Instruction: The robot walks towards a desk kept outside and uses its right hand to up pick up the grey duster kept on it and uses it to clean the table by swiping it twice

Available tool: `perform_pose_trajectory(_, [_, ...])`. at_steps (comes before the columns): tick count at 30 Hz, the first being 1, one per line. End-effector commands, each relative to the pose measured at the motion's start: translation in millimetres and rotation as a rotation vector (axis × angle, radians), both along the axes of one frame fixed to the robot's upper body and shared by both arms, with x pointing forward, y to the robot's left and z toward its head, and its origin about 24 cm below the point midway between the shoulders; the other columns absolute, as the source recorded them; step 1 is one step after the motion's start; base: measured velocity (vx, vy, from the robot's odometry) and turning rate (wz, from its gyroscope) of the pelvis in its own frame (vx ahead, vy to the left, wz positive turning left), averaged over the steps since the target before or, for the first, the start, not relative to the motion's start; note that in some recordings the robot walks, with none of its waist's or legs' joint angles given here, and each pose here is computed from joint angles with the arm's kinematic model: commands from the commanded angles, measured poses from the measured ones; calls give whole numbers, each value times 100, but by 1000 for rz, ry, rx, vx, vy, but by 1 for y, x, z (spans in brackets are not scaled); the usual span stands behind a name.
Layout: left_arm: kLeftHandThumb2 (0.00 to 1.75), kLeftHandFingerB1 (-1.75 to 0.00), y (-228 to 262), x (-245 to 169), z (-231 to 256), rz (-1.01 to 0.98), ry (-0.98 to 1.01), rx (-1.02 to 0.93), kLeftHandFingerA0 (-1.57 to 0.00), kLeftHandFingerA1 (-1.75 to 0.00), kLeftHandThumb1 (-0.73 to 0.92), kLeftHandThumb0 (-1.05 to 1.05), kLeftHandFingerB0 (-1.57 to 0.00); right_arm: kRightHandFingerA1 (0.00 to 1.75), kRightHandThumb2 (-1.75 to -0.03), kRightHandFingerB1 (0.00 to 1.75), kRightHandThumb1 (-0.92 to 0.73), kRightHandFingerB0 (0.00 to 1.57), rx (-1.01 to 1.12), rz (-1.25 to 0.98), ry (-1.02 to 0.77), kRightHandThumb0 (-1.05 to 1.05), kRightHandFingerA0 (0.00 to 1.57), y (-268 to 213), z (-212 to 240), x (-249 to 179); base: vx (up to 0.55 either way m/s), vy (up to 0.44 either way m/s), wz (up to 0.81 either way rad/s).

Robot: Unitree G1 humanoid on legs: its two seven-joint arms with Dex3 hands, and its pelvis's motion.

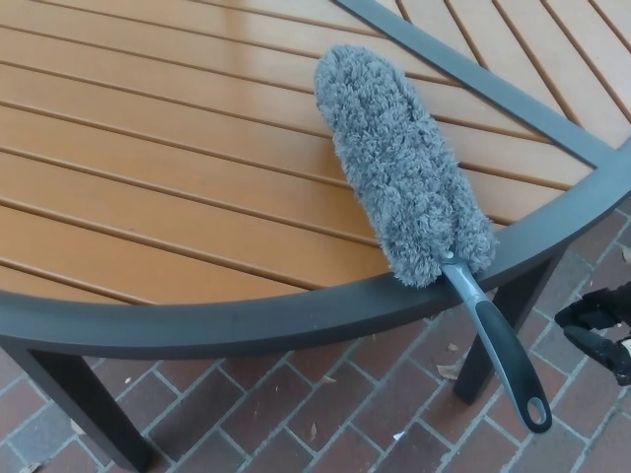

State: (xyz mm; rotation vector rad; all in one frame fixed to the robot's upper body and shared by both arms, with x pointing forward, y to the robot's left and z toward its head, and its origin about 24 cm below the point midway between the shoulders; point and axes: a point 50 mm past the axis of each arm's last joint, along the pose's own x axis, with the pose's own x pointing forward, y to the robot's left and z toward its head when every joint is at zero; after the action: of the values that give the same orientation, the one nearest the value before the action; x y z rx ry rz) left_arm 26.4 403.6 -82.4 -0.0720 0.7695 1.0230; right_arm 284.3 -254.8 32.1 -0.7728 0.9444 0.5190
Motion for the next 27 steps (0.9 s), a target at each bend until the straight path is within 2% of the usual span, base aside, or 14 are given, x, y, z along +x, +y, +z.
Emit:
perform_pose_trajectory(1, [66,-59,3,3,5,-24,-15,56,-87,-60,72,-3,-81,39,-115,22,-72,0,-60,-49,31,-92,0,-3,-5,4,0,0,0])
perform_pose_trajectory(2, [66,-59,3,3,5,-25,-15,56,-87,-60,72,-3,-81,39,-115,22,-72,0,-61,-49,32,-92,0,-3,-5,4,0,0,0])
perform_pose_trajectory(3, [60,-57,3,3,5,-23,-14,54,-90,-59,66,-4,-81,34,-117,17,-73,9,-50,-26,25,-97,2,5,-5,8,0,0,0])
perform_pose_trajectory(4, [60,-57,3,3,5,-22,-14,53,-90,-59,66,-4,-81,34,-117,17,-73,9,-42,-8,20,-97,2,11,-4,10,0,0,0])
perform_pose_trajectory(5, [64,-59,3,3,5,-22,-18,49,-88,-61,71,0,-81,26,-122,10,-80,8,-35,31,6,-105,1,17,-2,13,0,0,0])
perform_pose_trajectory(10, [63,-59,3,3,5,-22,-25,45,-88,-60,70,-1,-81,25,-121,10,-80,9,-37,107,-31,-104,2,27,4,21,0,0,0])
perform_pose_trajectory(11, [64,-58,2,5,5,-31,-23,50,-90,-61,68,0,-80,26,-118,11,-79,0,-37,98,-29,-103,0,30,6,23,0,0,0])
perform_pose_trajectory(16, [65,-58,1,7,5,-42,-23,58,-90,-61,69,0,-80,26,-118,10,-79,0,-38,73,-17,-103,0,36,9,28,0,0,0])
perform_pose_trajectory(17, [67,-60,0,7,4,-41,-23,55,-87,-61,70,3,-80,30,-69,24,-92,0,-38,71,-16,-95,0,36,8,27,0,0,0])
perform_pose_trajectory(18, [67,-60,0,7,3,-40,-24,52,-87,-61,70,3,-80,30,-69,24,-92,0,-38,68,-15,-95,0,36,8,27,0,0,0])
perform_pose_trajectory(19, [59,-57,0,6,3,-35,-25,49,-86,-59,67,-4,-80,25,-114,15,-72,9,-10,87,-28,-96,1,43,10,28,0,0,0])
perform_pose_trajectory(21, [61,-59,0,4,3,-30,-28,46,-86,-60,69,-6,-81,21,-115,10,-75,12,26,108,-48,-101,1,52,14,30,0,0,0])
perform_pose_trajectory(27, [63,-60,1,5,4,-39,-28,48,-87,-62,70,1,-81,23,-115,7,-74,10,38,108,-53,-101,2,56,20,30,0,0,0])
